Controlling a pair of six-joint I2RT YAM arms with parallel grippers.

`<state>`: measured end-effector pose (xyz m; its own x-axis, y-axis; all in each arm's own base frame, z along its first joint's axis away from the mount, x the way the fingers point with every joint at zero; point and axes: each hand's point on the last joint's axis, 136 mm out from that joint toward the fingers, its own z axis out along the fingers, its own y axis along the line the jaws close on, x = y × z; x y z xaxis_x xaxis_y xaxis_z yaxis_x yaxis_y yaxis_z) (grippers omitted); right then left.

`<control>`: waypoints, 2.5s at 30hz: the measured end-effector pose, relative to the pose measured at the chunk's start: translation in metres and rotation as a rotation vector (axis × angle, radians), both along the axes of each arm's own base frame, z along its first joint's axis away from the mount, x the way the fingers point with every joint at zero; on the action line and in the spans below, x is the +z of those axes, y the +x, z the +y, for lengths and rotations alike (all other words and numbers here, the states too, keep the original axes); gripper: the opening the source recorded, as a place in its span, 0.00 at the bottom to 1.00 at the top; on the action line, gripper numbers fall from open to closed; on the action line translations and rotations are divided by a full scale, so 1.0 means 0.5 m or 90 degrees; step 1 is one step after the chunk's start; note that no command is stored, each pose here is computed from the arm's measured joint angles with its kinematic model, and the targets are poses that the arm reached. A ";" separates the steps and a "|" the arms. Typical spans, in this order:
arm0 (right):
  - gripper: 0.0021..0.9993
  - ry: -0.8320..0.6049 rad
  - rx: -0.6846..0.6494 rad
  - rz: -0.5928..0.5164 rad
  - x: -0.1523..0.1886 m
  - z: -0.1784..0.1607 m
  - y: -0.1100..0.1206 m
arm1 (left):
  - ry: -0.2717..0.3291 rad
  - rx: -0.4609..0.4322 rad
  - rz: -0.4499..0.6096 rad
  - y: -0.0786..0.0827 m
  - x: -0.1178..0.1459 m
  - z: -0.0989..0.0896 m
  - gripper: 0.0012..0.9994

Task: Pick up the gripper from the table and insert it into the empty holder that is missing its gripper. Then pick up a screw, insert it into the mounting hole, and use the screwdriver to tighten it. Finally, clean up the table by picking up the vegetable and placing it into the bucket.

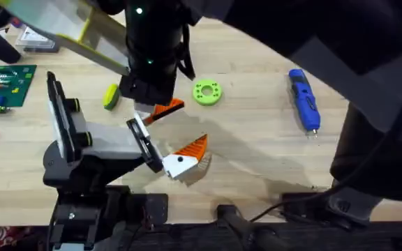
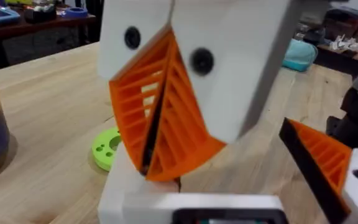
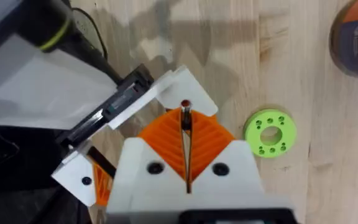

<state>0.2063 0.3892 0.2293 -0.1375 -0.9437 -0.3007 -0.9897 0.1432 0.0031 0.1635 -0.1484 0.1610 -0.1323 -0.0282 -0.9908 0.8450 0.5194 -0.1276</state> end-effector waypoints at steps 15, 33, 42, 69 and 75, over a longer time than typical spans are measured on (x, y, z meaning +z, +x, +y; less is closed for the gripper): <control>0.01 -0.016 0.011 0.020 -0.032 0.009 -0.002 | 0.000 0.000 0.000 0.000 0.000 0.000 0.99; 0.01 -0.022 0.019 0.021 -0.039 0.010 -0.001 | -0.003 0.000 0.007 0.000 0.000 0.000 0.99; 0.00 -0.022 0.020 0.021 -0.040 0.010 -0.001 | -0.003 0.000 0.007 0.000 -0.001 0.000 0.99; 1.00 -0.031 0.011 0.010 -0.040 -0.005 0.020 | -0.003 0.000 0.007 0.000 -0.001 0.000 0.99; 1.00 -0.024 0.013 0.007 -0.028 -0.007 0.015 | -0.003 0.000 0.006 0.000 -0.001 0.000 0.99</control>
